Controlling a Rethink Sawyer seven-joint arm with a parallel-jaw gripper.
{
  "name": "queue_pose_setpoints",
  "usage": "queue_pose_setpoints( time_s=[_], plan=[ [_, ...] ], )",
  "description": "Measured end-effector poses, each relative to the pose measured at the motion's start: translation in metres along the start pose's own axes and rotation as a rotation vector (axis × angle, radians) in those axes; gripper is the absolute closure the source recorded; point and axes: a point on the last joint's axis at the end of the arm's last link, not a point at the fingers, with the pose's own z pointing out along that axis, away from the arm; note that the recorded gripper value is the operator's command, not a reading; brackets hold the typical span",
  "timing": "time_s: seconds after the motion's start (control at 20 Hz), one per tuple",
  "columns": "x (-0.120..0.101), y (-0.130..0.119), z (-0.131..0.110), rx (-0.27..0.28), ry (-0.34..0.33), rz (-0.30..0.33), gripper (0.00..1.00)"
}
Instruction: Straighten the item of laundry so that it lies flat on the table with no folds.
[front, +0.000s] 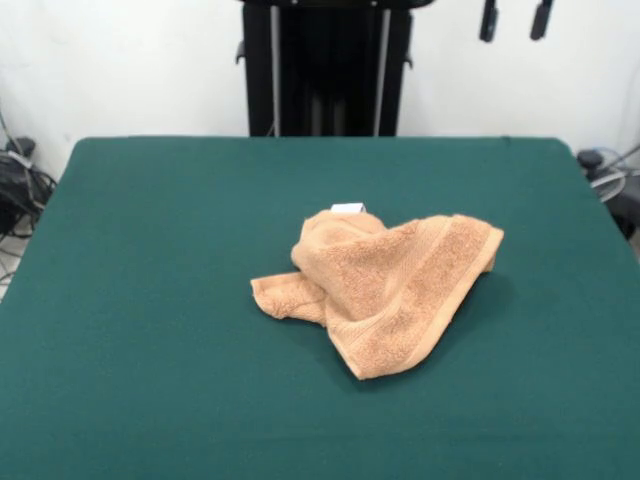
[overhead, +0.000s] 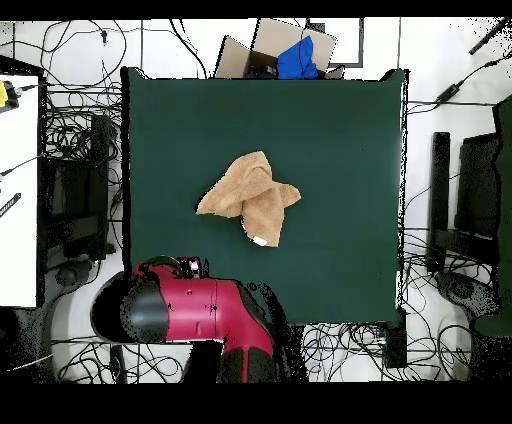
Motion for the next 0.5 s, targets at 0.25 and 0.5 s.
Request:
queue_pose_setpoints(
  time_s=[0.25, 0.5],
  plan=[
    [-0.006, 0.009, 0.017, 0.005, -0.037, -0.006, 0.0],
    [-0.01, 0.014, 0.03, 0.009, -0.052, -0.01, 0.0]
  ],
)
